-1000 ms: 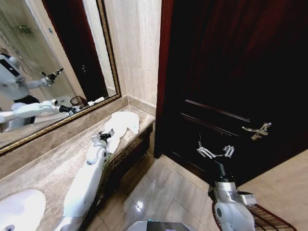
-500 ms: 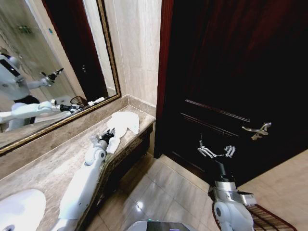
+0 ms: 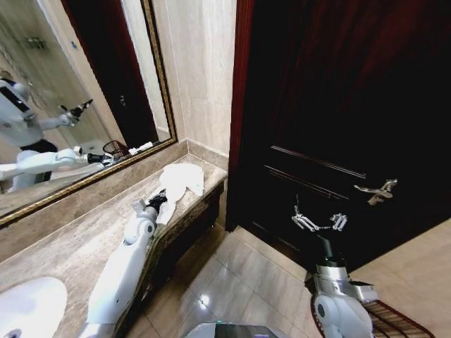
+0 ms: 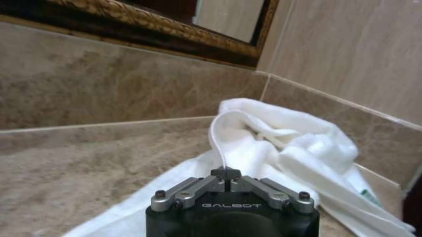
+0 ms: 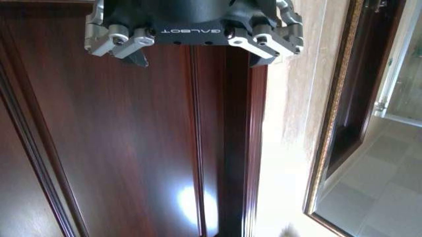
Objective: Discard the used towel into the hamper.
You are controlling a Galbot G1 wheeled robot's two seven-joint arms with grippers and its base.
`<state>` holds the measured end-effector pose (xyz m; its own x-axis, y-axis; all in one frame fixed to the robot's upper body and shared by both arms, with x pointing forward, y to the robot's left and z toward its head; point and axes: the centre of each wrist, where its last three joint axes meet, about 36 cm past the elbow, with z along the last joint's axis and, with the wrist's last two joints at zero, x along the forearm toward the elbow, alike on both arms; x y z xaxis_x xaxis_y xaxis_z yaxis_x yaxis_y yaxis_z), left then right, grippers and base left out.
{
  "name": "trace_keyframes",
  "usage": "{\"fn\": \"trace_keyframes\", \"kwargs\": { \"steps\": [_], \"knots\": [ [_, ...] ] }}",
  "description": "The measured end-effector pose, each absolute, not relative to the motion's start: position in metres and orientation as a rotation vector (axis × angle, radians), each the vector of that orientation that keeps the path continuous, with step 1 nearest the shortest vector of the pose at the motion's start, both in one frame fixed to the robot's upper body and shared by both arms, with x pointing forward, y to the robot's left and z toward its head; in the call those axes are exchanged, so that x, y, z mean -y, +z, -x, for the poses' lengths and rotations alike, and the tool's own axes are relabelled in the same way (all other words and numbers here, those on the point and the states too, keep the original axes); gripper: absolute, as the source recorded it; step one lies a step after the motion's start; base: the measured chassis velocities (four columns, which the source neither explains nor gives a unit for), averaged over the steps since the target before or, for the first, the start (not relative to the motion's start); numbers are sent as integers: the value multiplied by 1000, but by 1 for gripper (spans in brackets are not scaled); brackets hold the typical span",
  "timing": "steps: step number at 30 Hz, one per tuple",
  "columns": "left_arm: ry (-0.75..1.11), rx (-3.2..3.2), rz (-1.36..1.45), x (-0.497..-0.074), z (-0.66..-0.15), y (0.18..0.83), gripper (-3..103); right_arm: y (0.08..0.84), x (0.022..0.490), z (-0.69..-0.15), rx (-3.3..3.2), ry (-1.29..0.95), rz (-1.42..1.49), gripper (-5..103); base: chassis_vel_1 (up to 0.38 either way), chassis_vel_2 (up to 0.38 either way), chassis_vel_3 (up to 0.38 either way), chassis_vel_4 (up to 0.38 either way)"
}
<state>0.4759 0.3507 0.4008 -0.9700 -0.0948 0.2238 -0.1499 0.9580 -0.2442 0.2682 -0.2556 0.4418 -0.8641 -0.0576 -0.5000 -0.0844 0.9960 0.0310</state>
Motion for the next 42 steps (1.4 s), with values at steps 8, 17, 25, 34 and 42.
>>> {"fn": "trace_keyframes", "kwargs": {
  "steps": [8,17,25,34,42],
  "knots": [
    [365,2919,-196,-350,-474,399,0,440,255,-268,-2618,73,100,100,0,0,0,0],
    [304,2885,-229,-354,-474,395,1,442,256,-266,-2616,68,93,100,0,0,0,0],
    [285,2828,-200,-357,-473,402,33,444,255,-265,-2609,64,91,100,0,0,0,0],
    [261,2823,-184,-363,-484,405,66,443,256,-266,-2612,62,94,100,0,0,0,0],
    [253,2781,-86,-368,-497,400,92,443,258,-266,-2615,58,93,100,0,0,0,0]
  ]
}}
